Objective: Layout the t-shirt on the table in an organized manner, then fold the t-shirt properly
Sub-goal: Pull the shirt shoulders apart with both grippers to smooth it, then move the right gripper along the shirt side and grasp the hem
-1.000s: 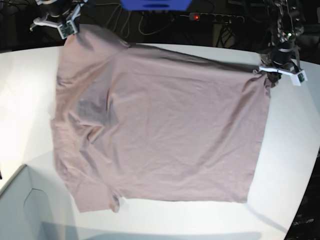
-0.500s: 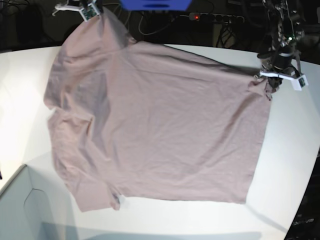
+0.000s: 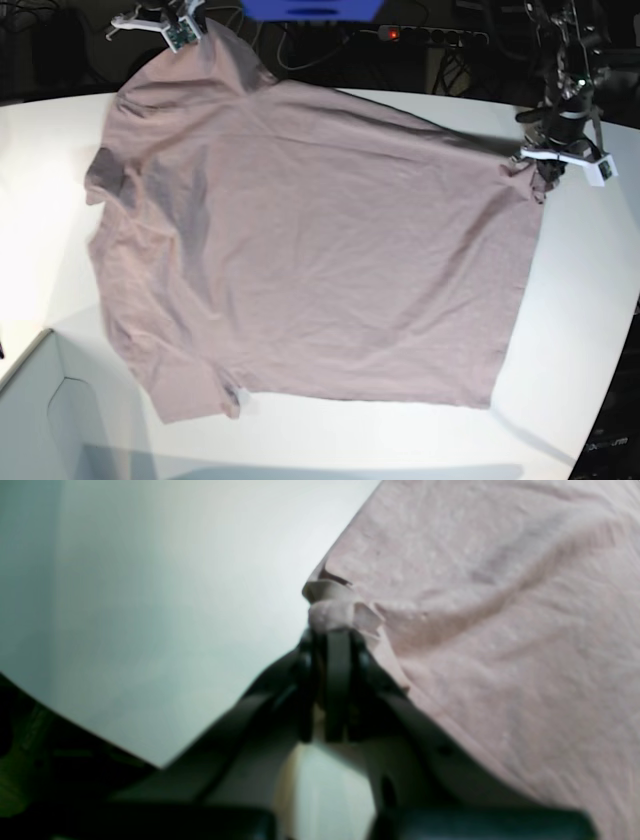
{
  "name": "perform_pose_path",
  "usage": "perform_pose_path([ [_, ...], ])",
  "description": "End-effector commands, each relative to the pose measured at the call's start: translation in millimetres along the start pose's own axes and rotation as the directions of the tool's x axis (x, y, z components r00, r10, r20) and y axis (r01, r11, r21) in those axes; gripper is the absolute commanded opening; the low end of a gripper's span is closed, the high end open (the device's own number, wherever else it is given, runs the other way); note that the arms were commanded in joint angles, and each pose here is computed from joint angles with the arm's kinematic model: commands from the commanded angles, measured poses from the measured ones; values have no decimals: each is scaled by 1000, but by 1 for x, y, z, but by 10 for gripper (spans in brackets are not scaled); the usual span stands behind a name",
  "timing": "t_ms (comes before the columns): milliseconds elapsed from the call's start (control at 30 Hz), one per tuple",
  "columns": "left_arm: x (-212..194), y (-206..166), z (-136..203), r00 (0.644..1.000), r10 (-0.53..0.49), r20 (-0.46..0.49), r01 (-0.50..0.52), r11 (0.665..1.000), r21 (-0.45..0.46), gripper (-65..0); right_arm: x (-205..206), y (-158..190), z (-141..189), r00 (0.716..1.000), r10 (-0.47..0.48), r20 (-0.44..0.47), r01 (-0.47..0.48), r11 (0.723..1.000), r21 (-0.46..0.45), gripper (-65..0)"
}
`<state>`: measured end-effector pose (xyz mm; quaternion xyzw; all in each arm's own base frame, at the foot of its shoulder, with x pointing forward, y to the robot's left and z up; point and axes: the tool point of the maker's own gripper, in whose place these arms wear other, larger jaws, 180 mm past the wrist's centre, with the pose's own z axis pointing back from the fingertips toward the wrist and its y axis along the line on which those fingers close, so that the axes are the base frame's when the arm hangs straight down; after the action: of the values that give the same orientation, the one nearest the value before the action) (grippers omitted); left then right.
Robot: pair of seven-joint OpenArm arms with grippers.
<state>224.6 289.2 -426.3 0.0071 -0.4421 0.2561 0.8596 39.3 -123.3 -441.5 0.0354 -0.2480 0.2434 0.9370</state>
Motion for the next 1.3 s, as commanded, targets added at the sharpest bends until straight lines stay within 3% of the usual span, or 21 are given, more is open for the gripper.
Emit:
perform_pose_path([
  [0, 15, 1, 1, 999, -13, 45, 13, 1000, -4, -649, 1, -3, 4, 1000, 2, 13, -2, 1000, -10, -650],
  [100, 15, 0, 0, 999, -11, 46, 11, 1000, -5, -649, 0, -10, 6, 999, 31, 8, -31, 999, -16, -597],
  [300, 15, 1, 1, 999, -10, 47, 11, 1000, -3, -649, 0, -16, 8, 998, 56, 7, -56, 998, -23, -391],
  [400, 15, 1, 1, 999, -10, 47, 11, 1000, -3, -649, -3, -36, 13, 997, 77, -5, -77, 995, -66, -331],
  [533, 15, 1, 1, 999, -10, 47, 11, 1000, -3, -649, 4, -87, 19, 998, 62, 6, -60, 976, -208, -324],
  [733, 16, 0, 0, 999, -10, 48, 10, 1000, -4, -649, 34, -155, 27, 996, 52, 79, -18, 922, -388, -324],
  [1033, 15, -1, 0, 999, -9, 47, 9, 1000, -5, -649, 142, -226, 28, 952, 97, 291, 77, 844, -531, -325],
  [1167, 15, -1, 0, 999, -9, 47, 9, 1000, -5, -649, 183, -236, -1, 946, 65, 317, 103, 868, -486, -330],
  [1267, 15, -1, 0, 999, -9, 47, 9, 1000, -5, -649, 200, -246, -37, 955, 16, 296, 116, 900, -421, -394],
])
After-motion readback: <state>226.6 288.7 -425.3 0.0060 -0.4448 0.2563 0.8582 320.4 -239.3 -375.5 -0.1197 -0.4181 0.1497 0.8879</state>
